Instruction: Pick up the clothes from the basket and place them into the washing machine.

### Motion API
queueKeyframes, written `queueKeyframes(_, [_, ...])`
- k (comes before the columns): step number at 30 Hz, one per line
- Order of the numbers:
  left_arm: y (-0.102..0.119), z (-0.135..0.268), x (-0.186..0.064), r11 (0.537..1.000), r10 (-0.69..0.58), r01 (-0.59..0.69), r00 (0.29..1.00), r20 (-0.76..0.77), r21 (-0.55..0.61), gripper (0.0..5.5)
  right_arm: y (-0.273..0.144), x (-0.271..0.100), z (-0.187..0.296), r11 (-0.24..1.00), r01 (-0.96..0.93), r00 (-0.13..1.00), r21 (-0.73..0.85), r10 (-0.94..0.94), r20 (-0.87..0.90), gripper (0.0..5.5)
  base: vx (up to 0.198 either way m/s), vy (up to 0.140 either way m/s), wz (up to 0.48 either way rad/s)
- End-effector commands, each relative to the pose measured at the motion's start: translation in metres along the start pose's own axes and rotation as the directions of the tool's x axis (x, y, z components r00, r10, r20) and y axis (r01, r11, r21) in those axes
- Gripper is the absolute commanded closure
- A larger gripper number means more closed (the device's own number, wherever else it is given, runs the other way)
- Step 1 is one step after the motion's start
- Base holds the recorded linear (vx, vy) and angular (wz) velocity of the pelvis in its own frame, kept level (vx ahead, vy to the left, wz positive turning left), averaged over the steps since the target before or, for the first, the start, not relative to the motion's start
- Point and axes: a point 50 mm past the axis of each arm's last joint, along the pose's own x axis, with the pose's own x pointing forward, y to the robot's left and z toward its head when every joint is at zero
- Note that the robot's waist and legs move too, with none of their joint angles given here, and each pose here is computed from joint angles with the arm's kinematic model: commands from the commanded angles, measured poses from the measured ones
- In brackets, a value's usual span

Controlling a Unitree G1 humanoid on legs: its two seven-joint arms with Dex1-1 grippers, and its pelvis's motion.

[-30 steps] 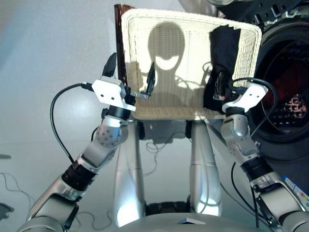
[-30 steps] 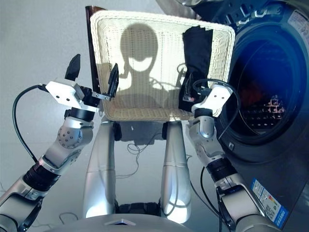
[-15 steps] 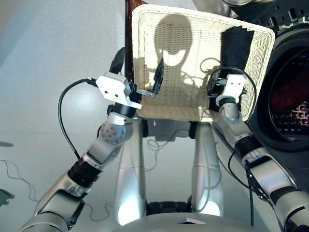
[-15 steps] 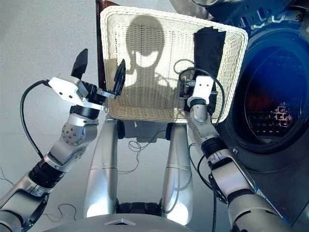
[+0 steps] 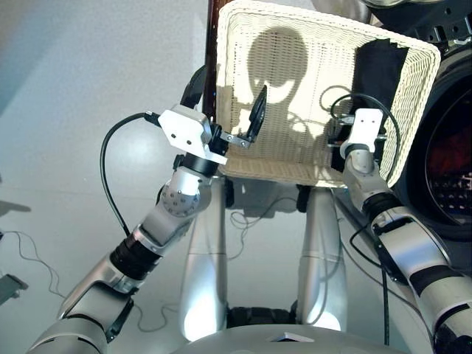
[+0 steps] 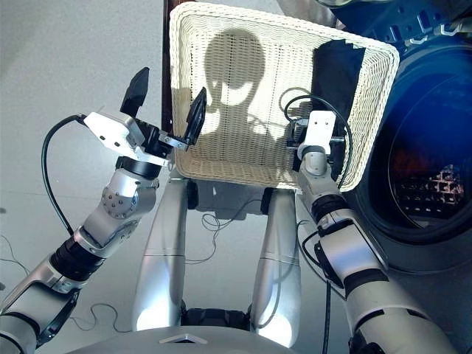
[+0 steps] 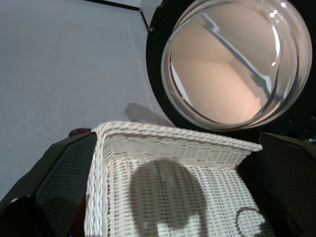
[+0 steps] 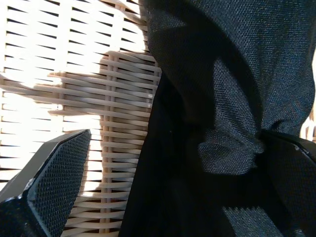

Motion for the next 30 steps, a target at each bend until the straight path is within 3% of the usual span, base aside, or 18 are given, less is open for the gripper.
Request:
queueKeyframes(1, [-0.021,0.028,0.004,0.994,-0.056,0.070,0.985,0.165,-0.081,0.00,-0.044,0.007,-0.003,0.982,0.188,0.976,0.031,-0.183,-0.114,0.00,0.000,0.000,0.000])
queueKeyframes(12, [-0.019,0.027,0.007,0.996,-0.041,0.052,0.987,0.154,-0.069,0.00,-0.046,0.009,-0.006,0.969,0.240,0.958,0.051,-0.228,-0.175,0.00,-0.001,0.000,-0.052])
queueKeyframes(13, [-0.019,0.027,0.007,0.996,-0.042,0.053,0.987,0.152,-0.070,0.00,-0.045,0.009,-0.004,0.969,0.241,0.958,0.060,-0.228,-0.174,0.43,0.000,0.000,0.000])
queueKeyframes(14, [-0.019,0.027,0.007,0.996,-0.040,0.051,0.987,0.153,-0.070,0.00,-0.044,0.009,-0.004,0.969,0.238,0.959,0.064,-0.225,-0.173,3.62,0.000,0.000,0.000])
queueKeyframes(15, [-0.018,0.028,0.007,0.996,-0.037,0.048,0.987,0.155,-0.071,0.00,-0.044,0.009,-0.005,0.969,0.239,0.959,0.069,-0.224,-0.173,5.39,-0.004,-0.005,0.202])
queueKeyframes(25, [-0.013,0.028,0.005,0.998,-0.012,0.022,0.988,0.152,-0.064,0.00,-0.019,0.005,0.003,0.976,0.155,0.987,0.153,-0.146,-0.063,5.50,-0.002,-0.001,0.083])
queueKeyframes(30, [-0.003,0.030,0.000,0.999,0.034,-0.032,0.987,0.154,-0.019,0.00,0.009,-0.015,0.023,0.968,0.010,0.989,0.252,-0.047,0.144,5.50,0.000,0.000,0.000])
